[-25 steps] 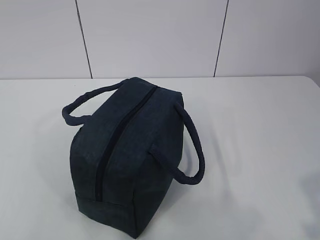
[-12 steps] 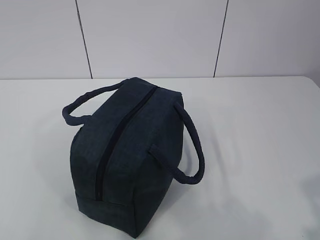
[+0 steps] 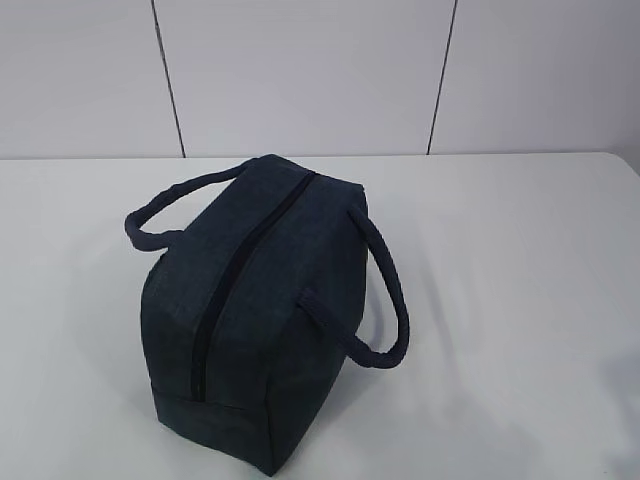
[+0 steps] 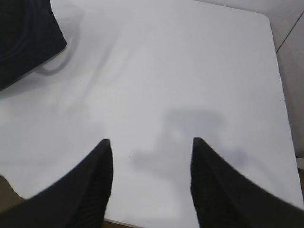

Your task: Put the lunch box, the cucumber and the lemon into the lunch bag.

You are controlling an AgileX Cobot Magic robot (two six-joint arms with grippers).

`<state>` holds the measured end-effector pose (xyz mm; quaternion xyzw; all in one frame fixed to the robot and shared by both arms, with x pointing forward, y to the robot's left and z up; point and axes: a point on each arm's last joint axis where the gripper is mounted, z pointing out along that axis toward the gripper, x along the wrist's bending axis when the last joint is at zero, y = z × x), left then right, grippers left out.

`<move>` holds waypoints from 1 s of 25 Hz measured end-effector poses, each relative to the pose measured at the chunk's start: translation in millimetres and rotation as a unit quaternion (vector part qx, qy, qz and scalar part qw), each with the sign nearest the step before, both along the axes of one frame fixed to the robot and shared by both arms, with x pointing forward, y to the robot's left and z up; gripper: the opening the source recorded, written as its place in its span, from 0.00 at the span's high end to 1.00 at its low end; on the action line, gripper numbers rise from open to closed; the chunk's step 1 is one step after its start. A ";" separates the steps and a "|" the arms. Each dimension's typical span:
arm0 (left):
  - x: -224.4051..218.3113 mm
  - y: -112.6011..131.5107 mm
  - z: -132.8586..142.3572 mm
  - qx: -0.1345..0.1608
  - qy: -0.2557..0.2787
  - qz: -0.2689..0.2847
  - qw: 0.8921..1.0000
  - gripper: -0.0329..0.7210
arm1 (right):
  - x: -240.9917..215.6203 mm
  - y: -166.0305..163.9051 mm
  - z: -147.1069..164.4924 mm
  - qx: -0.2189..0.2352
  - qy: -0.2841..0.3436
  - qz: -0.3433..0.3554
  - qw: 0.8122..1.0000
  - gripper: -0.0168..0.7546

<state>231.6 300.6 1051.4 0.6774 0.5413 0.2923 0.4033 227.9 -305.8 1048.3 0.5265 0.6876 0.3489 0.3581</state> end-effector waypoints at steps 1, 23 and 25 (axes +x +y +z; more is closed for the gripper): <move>0.0 0.0 0.0 0.000 0.000 0.002 1.000 0.57 | 0.0 0.0 0.0 0.000 0.000 -0.002 1.000 0.48; 0.0 -1.4 0.0 0.000 0.000 0.098 0.995 0.63 | -1.0 2.3 -0.1 0.000 0.001 -0.103 0.995 0.48; 0.0 -1.4 0.0 0.000 0.000 0.098 0.995 0.63 | -1.0 2.3 -0.1 0.000 0.001 -0.103 0.995 0.48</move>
